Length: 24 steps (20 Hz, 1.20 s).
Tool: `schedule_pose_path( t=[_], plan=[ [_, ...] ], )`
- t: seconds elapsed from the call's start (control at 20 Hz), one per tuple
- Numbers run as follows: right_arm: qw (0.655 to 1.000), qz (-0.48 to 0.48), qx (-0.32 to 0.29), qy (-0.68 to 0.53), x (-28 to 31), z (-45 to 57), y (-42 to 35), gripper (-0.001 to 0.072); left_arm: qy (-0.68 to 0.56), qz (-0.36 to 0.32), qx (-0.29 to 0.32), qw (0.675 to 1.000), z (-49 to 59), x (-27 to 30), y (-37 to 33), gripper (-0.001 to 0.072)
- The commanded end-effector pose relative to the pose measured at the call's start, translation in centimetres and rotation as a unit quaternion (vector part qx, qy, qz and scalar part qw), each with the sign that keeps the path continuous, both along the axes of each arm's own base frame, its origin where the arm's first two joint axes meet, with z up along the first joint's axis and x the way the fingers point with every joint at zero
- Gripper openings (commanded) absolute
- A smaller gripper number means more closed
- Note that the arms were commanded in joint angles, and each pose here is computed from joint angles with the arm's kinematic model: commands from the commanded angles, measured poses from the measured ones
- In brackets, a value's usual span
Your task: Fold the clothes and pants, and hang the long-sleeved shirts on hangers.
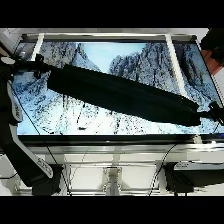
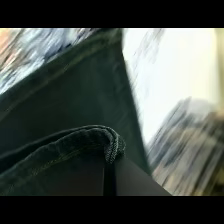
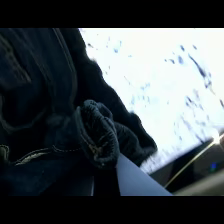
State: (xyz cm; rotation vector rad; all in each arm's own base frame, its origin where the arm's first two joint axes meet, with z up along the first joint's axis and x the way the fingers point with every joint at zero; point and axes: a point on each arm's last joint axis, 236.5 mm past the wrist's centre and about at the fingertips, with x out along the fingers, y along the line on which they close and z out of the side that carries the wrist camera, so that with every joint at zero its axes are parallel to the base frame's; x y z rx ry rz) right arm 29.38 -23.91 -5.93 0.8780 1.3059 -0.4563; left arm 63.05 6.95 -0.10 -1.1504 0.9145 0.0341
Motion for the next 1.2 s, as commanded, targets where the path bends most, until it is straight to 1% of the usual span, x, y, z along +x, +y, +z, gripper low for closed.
schedule_pose_path(
  t=[0.0,0.15,0.2,0.25,0.3,0.35,0.4,0.45,0.5,0.6,0.7,0.75,0.8,0.95,1.05,1.15],
  plan=[
    [1.000,-0.009,0.000,-0.029,5.5,-2.1,0.5,0.0020,-0.059,0.037,-0.019,0.997,-0.6,3.8,-0.7,0.0021],
    [0.998,-0.020,0.011,-0.054,9.6,-3.3,1.2,0.0025,-0.094,0.046,-0.008,0.994,-1.0,5.4,-1.0,0.0023],
    [0.997,-0.026,0.011,-0.072,11.1,-3.3,1.3,0.0087,-0.107,0.049,-0.007,0.993,-1.0,6.0,-1.1,0.0044],
    [0.995,-0.036,0.009,-0.094,12.5,-3.1,1.3,0.0186,-0.121,0.053,-0.010,0.991,-1.0,6.5,-1.2,0.0108],
    [0.991,-0.053,0.006,-0.122,14.0,-2.5,1.0,0.0265,-0.135,0.055,-0.014,0.989,-0.8,6.9,-1.2,0.0169],
    [0.987,-0.068,0.004,-0.143,15.0,-1.8,0.5,0.0271,-0.147,0.051,-0.006,0.988,-0.7,7.1,-1.3,0.0170],
    [0.983,-0.081,0.003,-0.164,15.9,-1.1,0.1,0.0275,-0.162,0.048,0.008,0.986,-0.4,7.4,-1.0,0.0241],
    [0.979,-0.091,0.003,-0.180,16.7,-0.3,-0.2,0.0323,-0.171,0.048,0.018,0.984,-0.2,7.6,-0.8,0.0322],
    [0.976,-0.098,0.004,-0.196,17.5,0.5,-0.5,0.0341,-0.176,0.046,0.019,0.983,0.0,7.7,-0.8,0.0348],
    [0.974,-0.088,0.008,-0.207,18.1,1.8,-0.4,0.0341,-0.169,0.032,0.015,0.985,-0.3,7.2,-1.0,0.0348],
    [0.977,-0.049,0.009,-0.207,18.0,2.5,0.4,0.0350,-0.142,-0.010,0.021,0.990,-1.6,5.6,-1.4,0.0348],
    [0.978,-0.040,0.010,-0.207,17.9,2.8,0.4,0.0445,-0.123,-0.036,0.033,0.991,-2.6,4.6,-1.5,0.0348],
    [0.977,-0.038,0.012,-0.208,17.9,3.2,0.4,0.0502,-0.102,-0.061,0.045,0.992,-3.6,3.4,-1.3,0.0348],
    [0.978,-0.017,0.018,-0.207,17.9,4.3,0.9,0.0508,-0.044,-0.119,0.086,0.988,-6.5,0.5,-0.7,0.0348],
    [0.982,0.012,0.034,-0.185,16.8,3.9,2.2,0.0509,0.000,-0.156,0.137,0.978,-8.8,-1.5,0.1,0.0362],
    [0.987,0.037,0.042,-0.154,15.5,3.2,3.2,0.0509,0.029,-0.179,0.188,0.965,-10.3,-2.4,1.0,0.0370]
  ],
)
